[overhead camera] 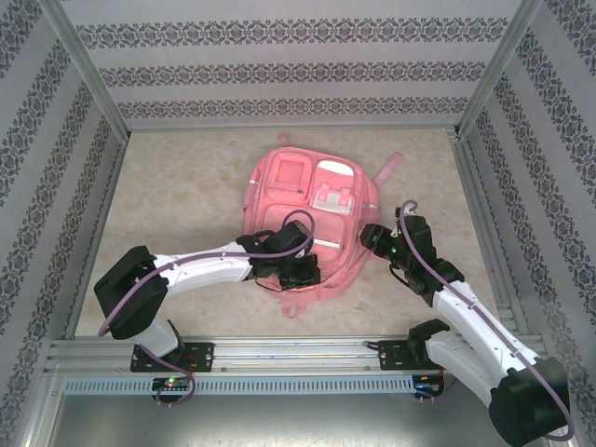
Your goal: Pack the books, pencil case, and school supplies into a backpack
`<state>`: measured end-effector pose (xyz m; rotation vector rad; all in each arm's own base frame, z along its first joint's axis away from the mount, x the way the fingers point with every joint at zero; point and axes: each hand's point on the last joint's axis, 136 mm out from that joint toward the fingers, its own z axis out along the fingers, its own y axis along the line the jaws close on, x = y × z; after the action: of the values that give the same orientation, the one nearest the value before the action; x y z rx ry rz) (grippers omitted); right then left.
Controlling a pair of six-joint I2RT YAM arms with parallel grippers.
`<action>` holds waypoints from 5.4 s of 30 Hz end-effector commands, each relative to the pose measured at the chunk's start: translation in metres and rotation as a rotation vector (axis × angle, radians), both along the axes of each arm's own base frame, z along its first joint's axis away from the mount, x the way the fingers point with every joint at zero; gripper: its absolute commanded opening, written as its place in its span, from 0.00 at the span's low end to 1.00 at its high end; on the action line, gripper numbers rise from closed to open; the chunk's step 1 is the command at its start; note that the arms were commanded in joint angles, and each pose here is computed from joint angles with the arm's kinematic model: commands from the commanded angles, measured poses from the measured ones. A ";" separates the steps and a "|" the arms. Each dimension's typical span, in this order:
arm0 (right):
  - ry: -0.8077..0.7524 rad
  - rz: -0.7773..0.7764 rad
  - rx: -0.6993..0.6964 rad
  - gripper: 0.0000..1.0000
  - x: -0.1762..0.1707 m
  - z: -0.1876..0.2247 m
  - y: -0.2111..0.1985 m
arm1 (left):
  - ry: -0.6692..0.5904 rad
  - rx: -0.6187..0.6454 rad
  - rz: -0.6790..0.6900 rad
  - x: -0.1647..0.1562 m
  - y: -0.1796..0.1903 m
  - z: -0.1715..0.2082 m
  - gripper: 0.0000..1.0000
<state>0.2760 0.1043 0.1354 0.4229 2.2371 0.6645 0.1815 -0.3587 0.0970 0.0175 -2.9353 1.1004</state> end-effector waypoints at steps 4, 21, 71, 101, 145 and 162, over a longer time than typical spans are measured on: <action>0.109 -0.094 0.046 0.47 0.003 -0.026 -0.021 | -0.040 -0.145 -0.069 0.001 -0.040 0.029 0.35; 0.241 -0.332 -0.076 0.42 0.048 -0.060 -0.075 | -0.458 0.130 0.237 0.145 0.166 0.066 1.00; -0.612 -0.144 -0.728 0.98 0.022 0.037 -0.088 | -1.320 0.741 0.362 0.149 0.321 0.075 1.00; -0.650 -0.008 -0.547 0.98 0.084 -0.018 -0.090 | -1.203 0.731 0.528 0.209 0.372 -0.005 1.00; -0.576 -0.200 -0.633 0.98 0.087 -0.021 -0.115 | -1.333 0.640 0.611 0.177 0.377 0.006 1.00; -0.578 -0.205 -0.627 0.98 0.086 -0.020 -0.117 | -1.334 0.642 0.617 0.178 0.378 0.007 1.00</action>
<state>0.3633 -0.0056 0.1094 0.0834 1.7247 -0.0249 0.3589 0.0127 0.0911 0.2215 -4.5091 -0.1168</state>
